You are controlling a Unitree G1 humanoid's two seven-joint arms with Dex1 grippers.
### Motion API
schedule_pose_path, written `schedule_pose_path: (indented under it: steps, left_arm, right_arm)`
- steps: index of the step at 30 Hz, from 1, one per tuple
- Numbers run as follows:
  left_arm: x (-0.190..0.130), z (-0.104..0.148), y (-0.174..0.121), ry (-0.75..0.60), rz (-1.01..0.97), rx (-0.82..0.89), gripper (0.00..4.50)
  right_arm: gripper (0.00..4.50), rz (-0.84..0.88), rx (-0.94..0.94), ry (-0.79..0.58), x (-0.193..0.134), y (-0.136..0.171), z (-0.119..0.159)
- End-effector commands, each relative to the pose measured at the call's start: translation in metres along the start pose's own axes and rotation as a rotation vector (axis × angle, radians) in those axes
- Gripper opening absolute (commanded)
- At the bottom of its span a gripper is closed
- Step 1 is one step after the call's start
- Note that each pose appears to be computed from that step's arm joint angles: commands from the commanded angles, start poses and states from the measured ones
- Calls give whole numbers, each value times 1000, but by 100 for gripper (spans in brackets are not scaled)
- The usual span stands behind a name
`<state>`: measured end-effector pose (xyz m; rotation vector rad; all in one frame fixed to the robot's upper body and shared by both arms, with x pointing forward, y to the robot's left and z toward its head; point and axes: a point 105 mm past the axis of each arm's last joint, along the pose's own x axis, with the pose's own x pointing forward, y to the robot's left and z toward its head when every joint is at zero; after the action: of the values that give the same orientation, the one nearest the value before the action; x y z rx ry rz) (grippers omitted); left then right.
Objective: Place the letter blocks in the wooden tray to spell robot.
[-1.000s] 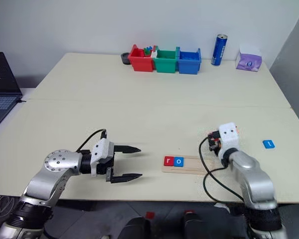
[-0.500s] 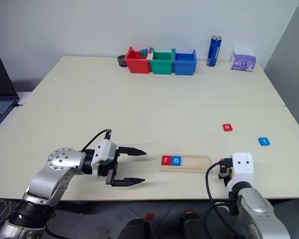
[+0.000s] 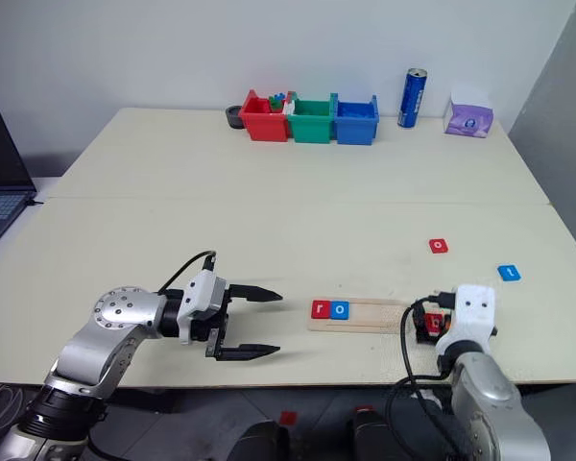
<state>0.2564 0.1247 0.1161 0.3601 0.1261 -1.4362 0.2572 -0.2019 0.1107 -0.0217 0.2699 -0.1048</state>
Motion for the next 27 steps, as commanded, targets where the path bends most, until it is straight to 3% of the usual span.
schedule_pose_path:
  steps: [1,7,14,27]
  left_arm:
    - [-2,12,0,-12,16,37,450]
    - [3,15,0,-9,22,40,450]
    - [2,12,-2,1,23,36,450]
    - [5,9,-4,14,19,41,450]
  right_arm:
    - [447,109,-100,-105,0,-6,33]
    - [447,439,-416,-126,9,-16,49]
    - [447,887,-536,159,-10,-18,8]
    - [447,985,-702,291,11,-23,-18]
